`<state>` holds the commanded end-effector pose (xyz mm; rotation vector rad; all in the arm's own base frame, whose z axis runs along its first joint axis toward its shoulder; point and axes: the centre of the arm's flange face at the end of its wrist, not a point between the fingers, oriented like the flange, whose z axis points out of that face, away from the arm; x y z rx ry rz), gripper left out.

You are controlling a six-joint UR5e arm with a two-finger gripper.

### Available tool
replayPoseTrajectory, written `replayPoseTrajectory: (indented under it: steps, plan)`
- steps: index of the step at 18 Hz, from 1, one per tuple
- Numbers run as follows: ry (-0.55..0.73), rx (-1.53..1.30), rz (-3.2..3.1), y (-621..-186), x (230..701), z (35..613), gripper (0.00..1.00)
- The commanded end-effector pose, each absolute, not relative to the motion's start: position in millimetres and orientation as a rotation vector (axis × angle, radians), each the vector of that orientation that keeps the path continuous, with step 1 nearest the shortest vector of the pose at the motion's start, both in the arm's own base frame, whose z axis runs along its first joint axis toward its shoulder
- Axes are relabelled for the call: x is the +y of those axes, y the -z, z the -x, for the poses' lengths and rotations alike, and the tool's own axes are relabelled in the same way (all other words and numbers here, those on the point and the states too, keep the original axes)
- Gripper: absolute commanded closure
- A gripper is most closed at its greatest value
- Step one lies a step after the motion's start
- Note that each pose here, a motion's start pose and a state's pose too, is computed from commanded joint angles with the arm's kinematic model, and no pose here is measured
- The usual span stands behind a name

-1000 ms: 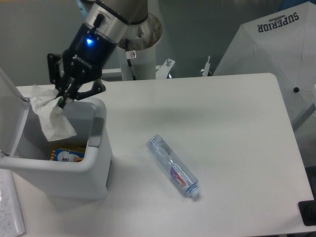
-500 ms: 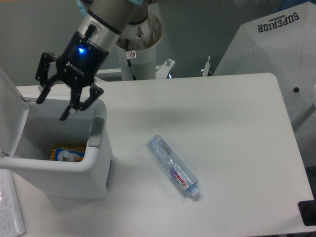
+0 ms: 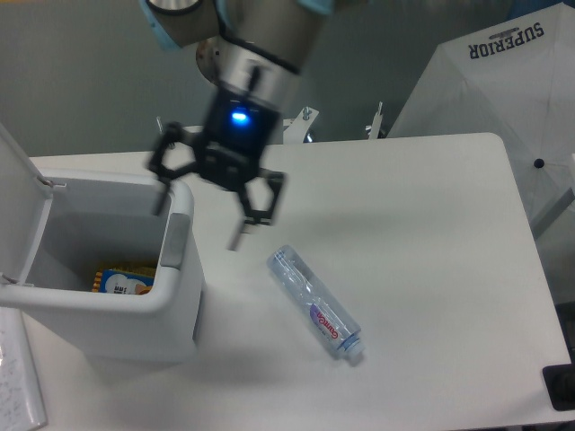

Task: Place the trash in the trash can
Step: 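Move the empty gripper back away from the bin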

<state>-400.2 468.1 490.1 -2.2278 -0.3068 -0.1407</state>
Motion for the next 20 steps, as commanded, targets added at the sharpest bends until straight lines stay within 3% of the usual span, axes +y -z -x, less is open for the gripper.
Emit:
replayPoseTrajectory:
  steps: [5, 9, 13, 16, 20]
  plan:
    - [0.099, -0.339, 2.251, -454.9, 451.7, 470.2, 0.0]
    - [-0.067, -0.321, 2.403, -413.4, 439.7, 515.3, 0.0]
    - [-0.14, -0.246, 2.482, -383.9, 424.6, 546.6, 0.0]
    - [-0.256, -0.039, 2.632, -359.2, 414.5, 552.4, 0.0]
    - [-0.269, 0.182, 2.917, -336.6, 399.9, 551.3, 0.0]
